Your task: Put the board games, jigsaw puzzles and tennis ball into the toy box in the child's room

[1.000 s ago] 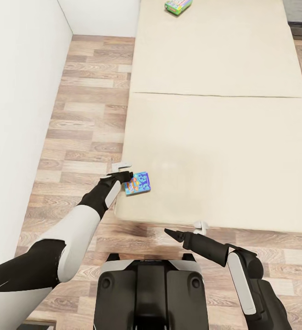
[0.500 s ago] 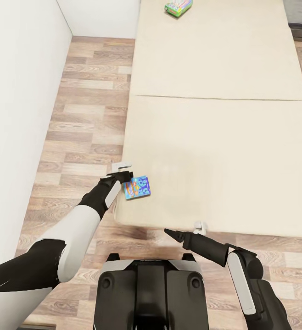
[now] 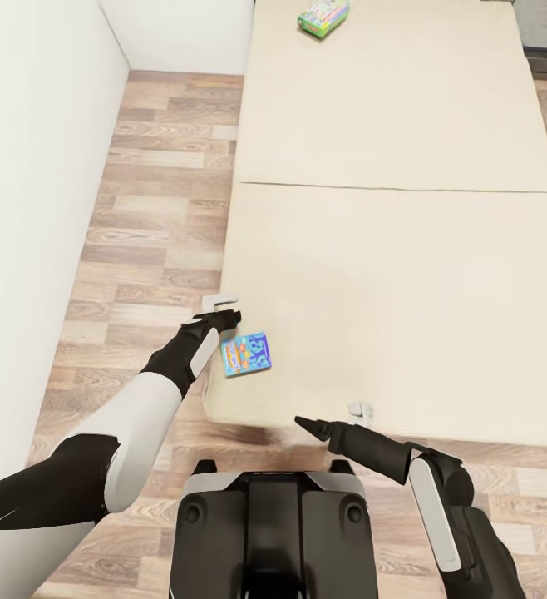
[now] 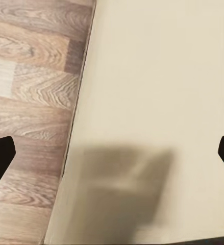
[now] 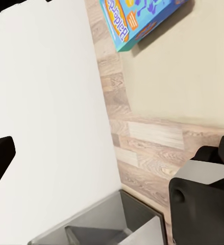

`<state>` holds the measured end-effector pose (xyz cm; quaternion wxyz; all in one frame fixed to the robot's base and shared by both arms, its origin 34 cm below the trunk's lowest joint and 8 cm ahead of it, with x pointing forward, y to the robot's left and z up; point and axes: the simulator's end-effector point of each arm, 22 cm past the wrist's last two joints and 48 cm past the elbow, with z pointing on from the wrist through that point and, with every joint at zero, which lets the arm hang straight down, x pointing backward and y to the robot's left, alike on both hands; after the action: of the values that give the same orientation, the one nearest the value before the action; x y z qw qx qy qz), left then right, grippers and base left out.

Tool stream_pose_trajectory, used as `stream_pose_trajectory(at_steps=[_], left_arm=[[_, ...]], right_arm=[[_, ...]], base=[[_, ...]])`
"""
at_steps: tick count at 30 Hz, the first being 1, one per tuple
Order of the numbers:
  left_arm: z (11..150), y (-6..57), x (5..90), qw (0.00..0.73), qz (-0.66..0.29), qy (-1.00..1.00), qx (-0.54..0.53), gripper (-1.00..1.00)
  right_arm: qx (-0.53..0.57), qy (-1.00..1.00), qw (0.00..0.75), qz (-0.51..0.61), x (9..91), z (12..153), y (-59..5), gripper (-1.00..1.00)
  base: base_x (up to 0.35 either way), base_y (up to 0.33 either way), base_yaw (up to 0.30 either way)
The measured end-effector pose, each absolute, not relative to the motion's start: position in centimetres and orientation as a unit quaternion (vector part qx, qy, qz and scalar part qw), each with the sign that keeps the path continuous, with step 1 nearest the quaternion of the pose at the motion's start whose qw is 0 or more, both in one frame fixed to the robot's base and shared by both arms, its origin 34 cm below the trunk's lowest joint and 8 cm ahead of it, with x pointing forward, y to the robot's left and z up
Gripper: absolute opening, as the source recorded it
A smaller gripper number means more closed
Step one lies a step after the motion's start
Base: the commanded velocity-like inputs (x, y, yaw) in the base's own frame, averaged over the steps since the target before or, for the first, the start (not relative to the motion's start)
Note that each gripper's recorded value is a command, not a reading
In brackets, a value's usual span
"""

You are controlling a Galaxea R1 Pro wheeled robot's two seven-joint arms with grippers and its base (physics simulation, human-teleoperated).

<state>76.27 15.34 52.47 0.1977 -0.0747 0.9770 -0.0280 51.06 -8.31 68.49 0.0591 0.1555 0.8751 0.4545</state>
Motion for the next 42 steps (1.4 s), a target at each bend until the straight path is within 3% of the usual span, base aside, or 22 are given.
stream_pose_trajectory(at_steps=[7, 19, 42], left_arm=[[52.42, 15.32, 76.22, 0.197, -0.028, 0.977, -0.075, 1.0], [52.05, 15.31, 75.72, 0.193, -0.027, 0.978, -0.074, 1.0], [52.04, 15.3, 75.7, 0.194, -0.028, 0.978, -0.074, 1.0]], right_arm=[[0.148, 0.875, 0.054, 0.458, 50.77, 68.56, -7.58, 1.0], [0.148, 0.88, 0.052, 0.449, 50.67, 68.17, -7.69, 1.0], [0.148, 0.88, 0.053, 0.448, 50.7, 68.15, -7.71, 1.0]], base=[[0.115, -0.068, 0.0], [-0.117, -0.009, 0.0], [-0.006, -0.006, 0.0]])
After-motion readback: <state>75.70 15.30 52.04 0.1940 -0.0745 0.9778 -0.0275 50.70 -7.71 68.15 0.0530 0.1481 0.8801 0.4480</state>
